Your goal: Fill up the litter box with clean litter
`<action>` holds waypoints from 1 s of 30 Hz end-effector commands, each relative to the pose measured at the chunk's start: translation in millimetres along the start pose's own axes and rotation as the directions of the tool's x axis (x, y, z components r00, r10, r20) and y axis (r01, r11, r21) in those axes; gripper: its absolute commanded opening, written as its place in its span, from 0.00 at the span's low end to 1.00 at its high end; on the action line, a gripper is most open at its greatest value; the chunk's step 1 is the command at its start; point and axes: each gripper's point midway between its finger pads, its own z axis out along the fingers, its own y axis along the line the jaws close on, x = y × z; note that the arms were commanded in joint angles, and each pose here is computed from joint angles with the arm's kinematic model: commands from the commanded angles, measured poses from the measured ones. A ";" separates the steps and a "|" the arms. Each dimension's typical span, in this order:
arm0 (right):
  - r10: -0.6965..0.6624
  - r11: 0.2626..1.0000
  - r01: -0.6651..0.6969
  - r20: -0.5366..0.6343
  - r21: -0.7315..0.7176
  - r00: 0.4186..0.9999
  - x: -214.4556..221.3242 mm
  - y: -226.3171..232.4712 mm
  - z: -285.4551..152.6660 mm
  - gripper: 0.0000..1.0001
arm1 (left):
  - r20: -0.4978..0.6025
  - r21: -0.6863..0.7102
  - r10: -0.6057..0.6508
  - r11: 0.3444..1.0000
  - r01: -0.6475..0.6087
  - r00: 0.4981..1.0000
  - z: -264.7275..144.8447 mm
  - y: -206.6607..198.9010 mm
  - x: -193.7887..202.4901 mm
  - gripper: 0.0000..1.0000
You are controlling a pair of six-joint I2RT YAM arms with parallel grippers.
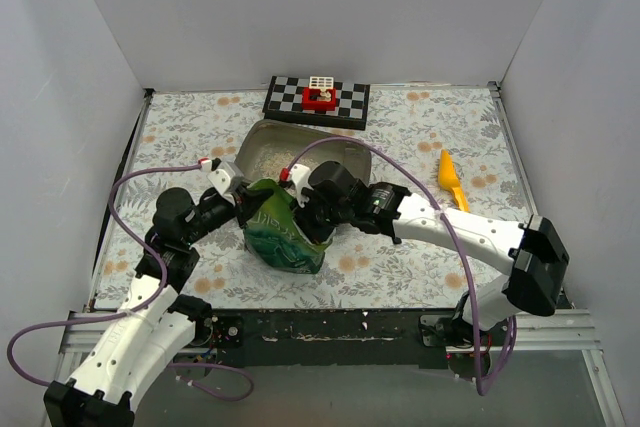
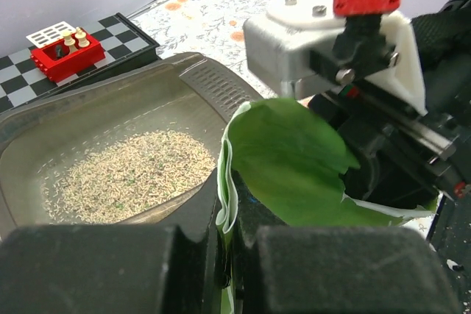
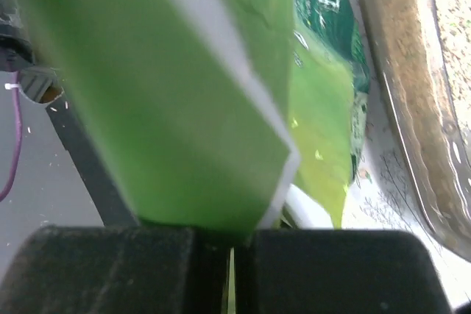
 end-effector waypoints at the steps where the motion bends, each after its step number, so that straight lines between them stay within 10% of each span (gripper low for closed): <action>1: -0.012 0.997 0.009 -0.042 -0.081 0.999 9.5 9.0 24.2 0.01 | 0.043 0.002 0.007 1.000 -0.007 0.999 -4.6 -4.1 -14.4 0.00; 3: 0.000 0.999 -0.005 -0.104 -0.043 0.995 21.3 1.4 27.8 0.01 | 0.039 -0.001 0.006 1.000 -0.006 0.999 -5.0 -3.5 -14.1 0.00; 6: 0.019 1.000 -0.017 -0.200 0.012 0.980 40.7 -11.4 25.6 0.39 | 0.046 -0.010 0.026 1.000 -0.025 0.999 -5.3 -1.8 -18.5 0.00; 10: 0.058 0.994 -0.039 -0.188 0.106 0.980 43.2 -31.1 13.4 0.63 | 0.056 -0.023 0.055 0.998 -0.054 0.997 -5.0 1.3 -26.2 0.00; 30: 0.031 0.958 -0.052 0.079 0.283 0.996 -49.2 -35.4 -116.7 0.70 | 0.017 0.001 0.034 0.999 -0.034 0.999 2.6 0.3 -18.4 0.00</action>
